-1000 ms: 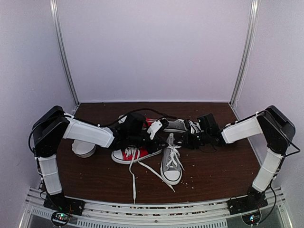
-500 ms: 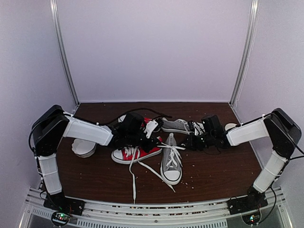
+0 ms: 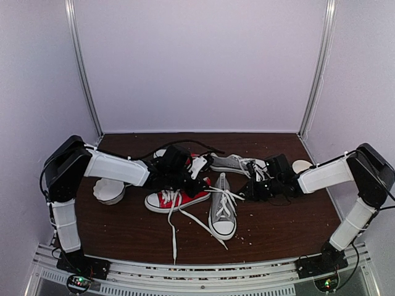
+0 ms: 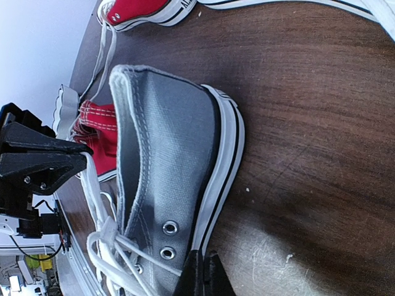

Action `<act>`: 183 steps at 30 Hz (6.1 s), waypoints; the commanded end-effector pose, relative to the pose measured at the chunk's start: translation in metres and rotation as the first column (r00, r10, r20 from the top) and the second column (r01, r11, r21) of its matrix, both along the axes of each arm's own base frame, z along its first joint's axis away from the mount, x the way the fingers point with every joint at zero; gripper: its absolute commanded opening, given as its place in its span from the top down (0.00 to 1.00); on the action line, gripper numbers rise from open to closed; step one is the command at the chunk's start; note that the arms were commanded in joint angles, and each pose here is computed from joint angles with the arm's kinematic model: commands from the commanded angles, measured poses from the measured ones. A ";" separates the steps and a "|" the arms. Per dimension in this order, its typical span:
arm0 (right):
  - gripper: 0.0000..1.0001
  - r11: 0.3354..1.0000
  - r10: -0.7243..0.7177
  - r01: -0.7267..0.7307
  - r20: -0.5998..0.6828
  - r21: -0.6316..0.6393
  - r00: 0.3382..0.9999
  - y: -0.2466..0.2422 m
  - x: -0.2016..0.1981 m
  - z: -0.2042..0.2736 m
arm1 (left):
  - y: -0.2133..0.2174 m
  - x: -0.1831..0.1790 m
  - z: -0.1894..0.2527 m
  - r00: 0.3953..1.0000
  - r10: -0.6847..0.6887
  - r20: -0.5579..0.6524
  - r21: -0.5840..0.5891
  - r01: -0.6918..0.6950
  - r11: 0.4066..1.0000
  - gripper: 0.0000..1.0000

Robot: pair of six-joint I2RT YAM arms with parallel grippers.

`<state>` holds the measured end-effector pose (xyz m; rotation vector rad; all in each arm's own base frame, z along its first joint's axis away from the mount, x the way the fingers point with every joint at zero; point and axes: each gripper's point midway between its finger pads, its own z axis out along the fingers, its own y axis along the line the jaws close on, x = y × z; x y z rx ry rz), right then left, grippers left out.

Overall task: Tie the shoes
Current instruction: Adjust the loops with the shoelace at the center of the board, then adjust the shoe at the center of the board, then pick up the shoe from the center of the board, then move the shoe to the center of the board.

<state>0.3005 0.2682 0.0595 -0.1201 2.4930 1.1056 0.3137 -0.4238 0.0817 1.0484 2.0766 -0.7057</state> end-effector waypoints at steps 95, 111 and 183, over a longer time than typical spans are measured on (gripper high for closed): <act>0.64 0.952 0.079 0.057 0.424 -0.300 0.902 0.077 0.058 0.095 | 0.106 -0.012 0.067 0.956 0.167 0.241 0.123 -0.201 0.972 0.26; 0.33 0.633 0.573 -0.263 0.212 -0.728 0.792 0.019 0.145 0.077 | 0.022 -0.104 0.051 0.849 -0.427 0.310 0.272 0.352 0.896 0.35; 0.95 0.781 -0.050 0.168 0.208 -0.601 0.977 -0.090 0.005 0.033 | -0.042 -0.014 -0.029 0.538 -0.566 0.624 0.614 0.111 0.782 0.50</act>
